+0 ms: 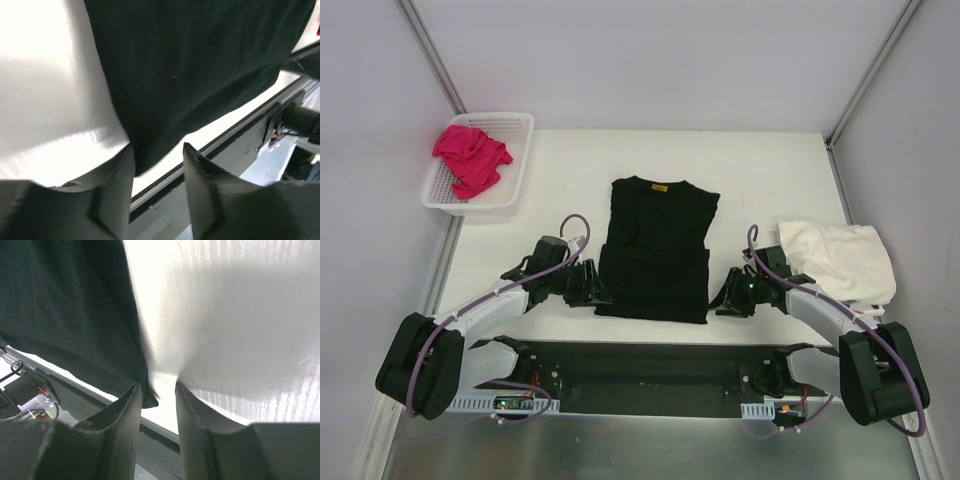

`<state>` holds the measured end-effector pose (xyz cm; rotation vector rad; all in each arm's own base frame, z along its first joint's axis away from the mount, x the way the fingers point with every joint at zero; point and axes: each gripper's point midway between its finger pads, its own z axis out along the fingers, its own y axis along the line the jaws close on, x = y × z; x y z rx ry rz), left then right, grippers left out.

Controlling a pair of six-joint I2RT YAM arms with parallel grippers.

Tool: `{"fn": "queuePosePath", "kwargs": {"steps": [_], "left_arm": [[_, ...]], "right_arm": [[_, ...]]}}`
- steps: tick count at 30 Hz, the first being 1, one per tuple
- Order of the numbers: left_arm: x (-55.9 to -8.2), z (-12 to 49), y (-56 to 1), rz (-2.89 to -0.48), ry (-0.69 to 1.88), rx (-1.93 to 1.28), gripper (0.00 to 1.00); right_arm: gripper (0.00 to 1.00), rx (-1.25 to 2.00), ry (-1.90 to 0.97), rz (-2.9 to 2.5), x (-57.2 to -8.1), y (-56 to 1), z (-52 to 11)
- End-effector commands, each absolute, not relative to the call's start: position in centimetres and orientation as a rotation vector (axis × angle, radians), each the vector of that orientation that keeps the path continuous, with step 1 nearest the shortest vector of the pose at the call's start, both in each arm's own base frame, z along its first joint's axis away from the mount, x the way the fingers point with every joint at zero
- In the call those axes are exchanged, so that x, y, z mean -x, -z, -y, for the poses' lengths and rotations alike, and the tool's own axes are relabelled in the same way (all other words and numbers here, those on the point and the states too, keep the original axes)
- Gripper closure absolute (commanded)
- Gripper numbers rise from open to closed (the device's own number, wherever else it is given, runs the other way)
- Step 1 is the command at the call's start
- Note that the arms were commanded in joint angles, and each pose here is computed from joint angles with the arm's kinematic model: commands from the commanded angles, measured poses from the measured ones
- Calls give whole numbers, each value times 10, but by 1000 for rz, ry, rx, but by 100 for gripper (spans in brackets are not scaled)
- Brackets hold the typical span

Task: Fold and stack the t-shirts
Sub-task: Grab one side of the 2/3 rectangular tshirt with both arms

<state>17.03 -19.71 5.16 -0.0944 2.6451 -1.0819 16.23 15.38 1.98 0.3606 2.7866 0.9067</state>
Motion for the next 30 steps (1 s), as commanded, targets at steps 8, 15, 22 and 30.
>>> {"fn": "queuePosePath", "kwargs": {"steps": [8,15,22,30], "left_arm": [[-173,191,-48,-2734,985,63,22],[-167,189,-37,-2800,968,78,21],[-164,191,-24,-2836,986,93,21],[-156,192,-13,-2860,1023,128,23]], "right_arm": [[60,-363,-788,-2814,-167,-19,-142],[50,-358,-810,-2829,-168,-8,-149],[46,-320,-823,-2853,-171,-2,-157],[44,-318,-832,-2919,-147,9,-159]]}}
